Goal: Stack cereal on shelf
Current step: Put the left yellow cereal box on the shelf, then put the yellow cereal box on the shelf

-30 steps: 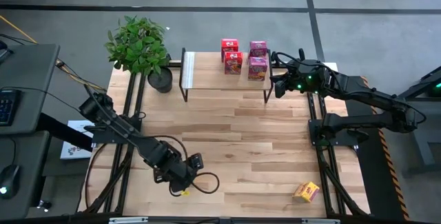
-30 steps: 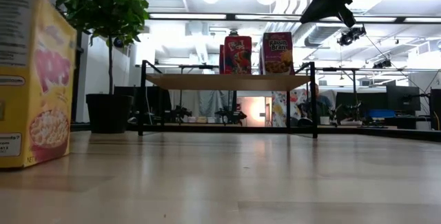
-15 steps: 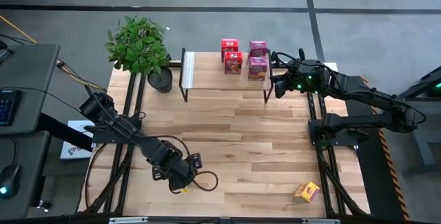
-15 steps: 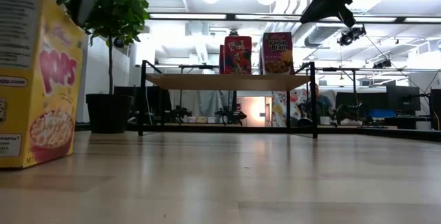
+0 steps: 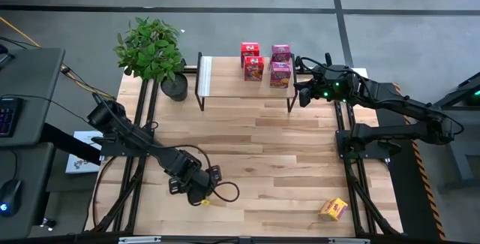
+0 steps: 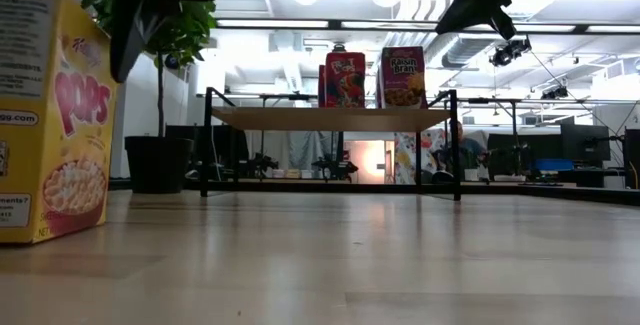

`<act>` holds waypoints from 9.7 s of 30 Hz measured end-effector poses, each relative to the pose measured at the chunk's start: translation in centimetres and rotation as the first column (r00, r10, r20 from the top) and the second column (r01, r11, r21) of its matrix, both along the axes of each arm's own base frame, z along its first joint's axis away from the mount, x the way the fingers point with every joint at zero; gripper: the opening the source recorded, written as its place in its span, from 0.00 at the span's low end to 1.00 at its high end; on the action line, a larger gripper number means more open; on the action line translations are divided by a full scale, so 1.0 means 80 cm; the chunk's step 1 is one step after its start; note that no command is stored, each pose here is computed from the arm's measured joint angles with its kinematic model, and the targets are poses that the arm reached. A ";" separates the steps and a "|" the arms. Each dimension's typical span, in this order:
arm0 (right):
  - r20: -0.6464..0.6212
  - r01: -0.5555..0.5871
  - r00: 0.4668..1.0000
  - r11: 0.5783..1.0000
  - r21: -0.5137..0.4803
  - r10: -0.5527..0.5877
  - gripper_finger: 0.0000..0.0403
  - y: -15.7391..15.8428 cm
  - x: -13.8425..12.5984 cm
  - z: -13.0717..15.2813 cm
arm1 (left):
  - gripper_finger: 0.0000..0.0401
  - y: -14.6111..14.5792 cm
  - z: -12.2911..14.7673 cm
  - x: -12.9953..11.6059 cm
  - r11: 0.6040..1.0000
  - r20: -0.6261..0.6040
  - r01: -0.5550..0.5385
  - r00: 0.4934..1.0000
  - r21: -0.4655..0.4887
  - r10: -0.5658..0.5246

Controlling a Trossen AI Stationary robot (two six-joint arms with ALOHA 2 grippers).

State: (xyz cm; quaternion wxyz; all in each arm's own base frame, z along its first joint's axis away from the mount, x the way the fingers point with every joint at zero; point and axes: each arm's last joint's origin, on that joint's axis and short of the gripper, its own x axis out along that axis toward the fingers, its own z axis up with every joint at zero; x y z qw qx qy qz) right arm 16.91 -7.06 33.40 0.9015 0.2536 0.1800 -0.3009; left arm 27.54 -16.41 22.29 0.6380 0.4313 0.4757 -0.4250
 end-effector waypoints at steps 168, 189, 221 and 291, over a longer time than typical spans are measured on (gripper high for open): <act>-0.423 -0.185 0.624 0.650 0.737 0.657 0.64 0.242 -0.022 0.015 | 0.17 0.170 0.165 -0.096 -0.009 -0.003 0.079 0.074 -0.997 0.997; -0.480 -0.852 -0.424 -0.160 0.498 0.767 0.64 0.326 -0.055 -0.038 | 0.17 0.170 0.160 -0.090 -0.012 -0.008 0.057 0.066 -0.998 0.998; -0.617 -0.890 -0.383 -0.095 0.446 0.688 0.64 0.382 -0.047 -0.114 | 0.17 0.173 0.159 -0.090 -0.024 -0.025 0.045 -0.033 -0.999 0.999; -0.598 -0.567 0.715 0.801 -0.193 0.362 0.31 -0.034 0.316 0.063 | 0.17 0.185 0.163 -0.100 -0.025 -0.035 0.052 -0.213 -0.998 0.976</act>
